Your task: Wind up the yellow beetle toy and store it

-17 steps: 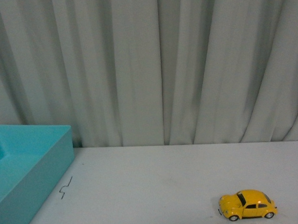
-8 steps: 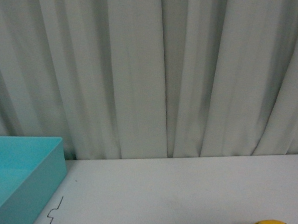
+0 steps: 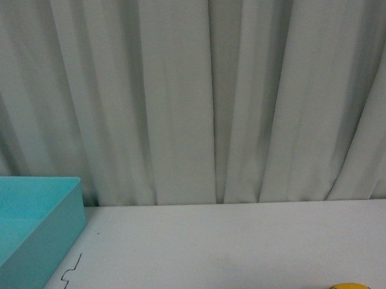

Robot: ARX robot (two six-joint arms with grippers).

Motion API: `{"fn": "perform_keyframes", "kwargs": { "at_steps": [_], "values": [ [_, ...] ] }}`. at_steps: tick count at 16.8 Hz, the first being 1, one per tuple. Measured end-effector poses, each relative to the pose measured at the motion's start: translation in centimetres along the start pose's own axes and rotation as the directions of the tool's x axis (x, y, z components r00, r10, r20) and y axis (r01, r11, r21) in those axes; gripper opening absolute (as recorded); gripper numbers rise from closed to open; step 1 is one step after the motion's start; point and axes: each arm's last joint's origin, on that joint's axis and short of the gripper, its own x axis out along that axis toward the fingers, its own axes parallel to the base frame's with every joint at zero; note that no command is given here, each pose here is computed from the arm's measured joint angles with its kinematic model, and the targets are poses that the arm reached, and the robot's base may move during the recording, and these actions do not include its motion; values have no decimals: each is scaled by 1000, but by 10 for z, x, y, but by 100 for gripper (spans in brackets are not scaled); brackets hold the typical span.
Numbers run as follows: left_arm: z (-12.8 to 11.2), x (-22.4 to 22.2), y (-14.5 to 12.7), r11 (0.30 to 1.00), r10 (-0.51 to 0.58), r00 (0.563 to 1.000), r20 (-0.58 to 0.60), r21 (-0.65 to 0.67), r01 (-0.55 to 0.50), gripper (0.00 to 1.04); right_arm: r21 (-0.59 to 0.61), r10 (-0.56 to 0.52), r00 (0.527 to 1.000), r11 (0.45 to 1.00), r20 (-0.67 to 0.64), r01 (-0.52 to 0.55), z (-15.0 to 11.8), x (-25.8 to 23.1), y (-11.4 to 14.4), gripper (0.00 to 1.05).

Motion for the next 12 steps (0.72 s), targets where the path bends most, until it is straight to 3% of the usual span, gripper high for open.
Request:
{"fn": "perform_keyframes", "kwargs": {
  "at_steps": [2,5,7,9,12],
  "values": [
    [0,0,0,1000,1,1000,0,0,-1,98,42,-53,998,998,-18,54,6,23,-39,98],
    [0,0,0,1000,1,1000,0,0,-1,98,0,-83,996,997,38,83,26,82,-97,98],
    [0,0,0,1000,2,1000,0,0,-2,98,38,32,996,999,-79,-29,5,129,-111,98],
    [0,0,0,1000,1,1000,0,0,-1,98,32,188,973,982,-137,-185,-1,162,-108,98],
    [0,0,0,1000,1,1000,0,0,-1,98,4,470,839,873,-273,-488,-24,210,-92,98]
  ]
}}
